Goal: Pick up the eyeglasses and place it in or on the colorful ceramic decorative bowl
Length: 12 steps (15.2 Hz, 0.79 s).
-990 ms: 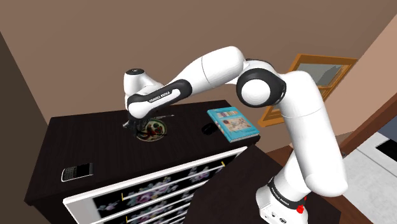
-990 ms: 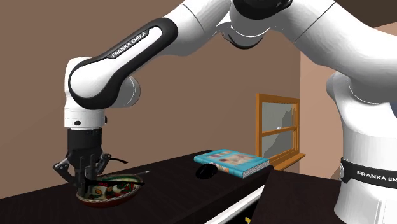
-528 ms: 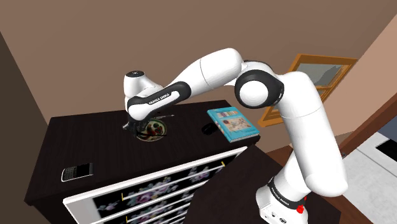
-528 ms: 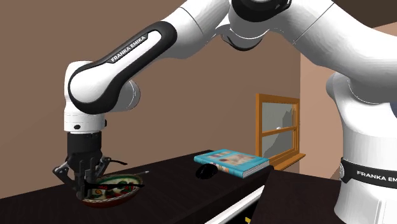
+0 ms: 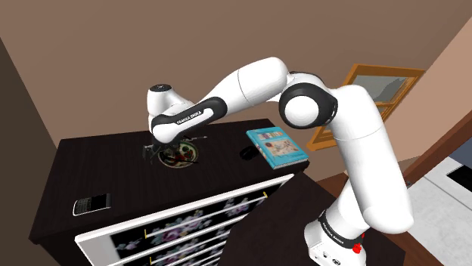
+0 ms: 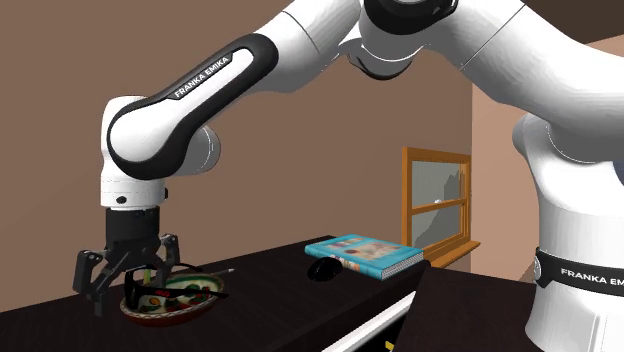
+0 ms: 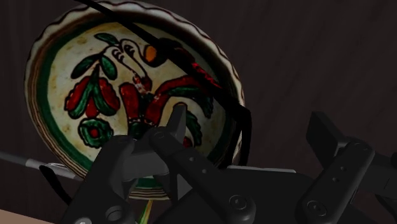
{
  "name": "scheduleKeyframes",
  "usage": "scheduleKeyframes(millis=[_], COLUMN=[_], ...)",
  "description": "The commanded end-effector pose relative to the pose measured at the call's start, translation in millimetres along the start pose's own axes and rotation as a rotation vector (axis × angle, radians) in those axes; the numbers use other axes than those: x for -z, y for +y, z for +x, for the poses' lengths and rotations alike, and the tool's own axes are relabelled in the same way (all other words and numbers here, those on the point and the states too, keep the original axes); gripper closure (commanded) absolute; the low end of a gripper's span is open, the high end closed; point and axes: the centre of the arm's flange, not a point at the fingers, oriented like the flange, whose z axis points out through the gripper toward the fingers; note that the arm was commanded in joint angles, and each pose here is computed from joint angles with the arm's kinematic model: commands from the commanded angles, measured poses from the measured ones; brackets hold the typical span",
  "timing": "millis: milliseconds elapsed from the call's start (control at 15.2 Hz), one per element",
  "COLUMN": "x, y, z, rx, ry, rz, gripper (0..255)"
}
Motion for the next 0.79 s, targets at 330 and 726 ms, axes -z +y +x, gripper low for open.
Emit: scheduleKeyframes(millis=[330,726], x=[50,50], y=[0,0], z=[0,0], rx=[0.000,0.000], ry=[0.000,0.000], rz=[0.000,0.000], gripper=[0,0])
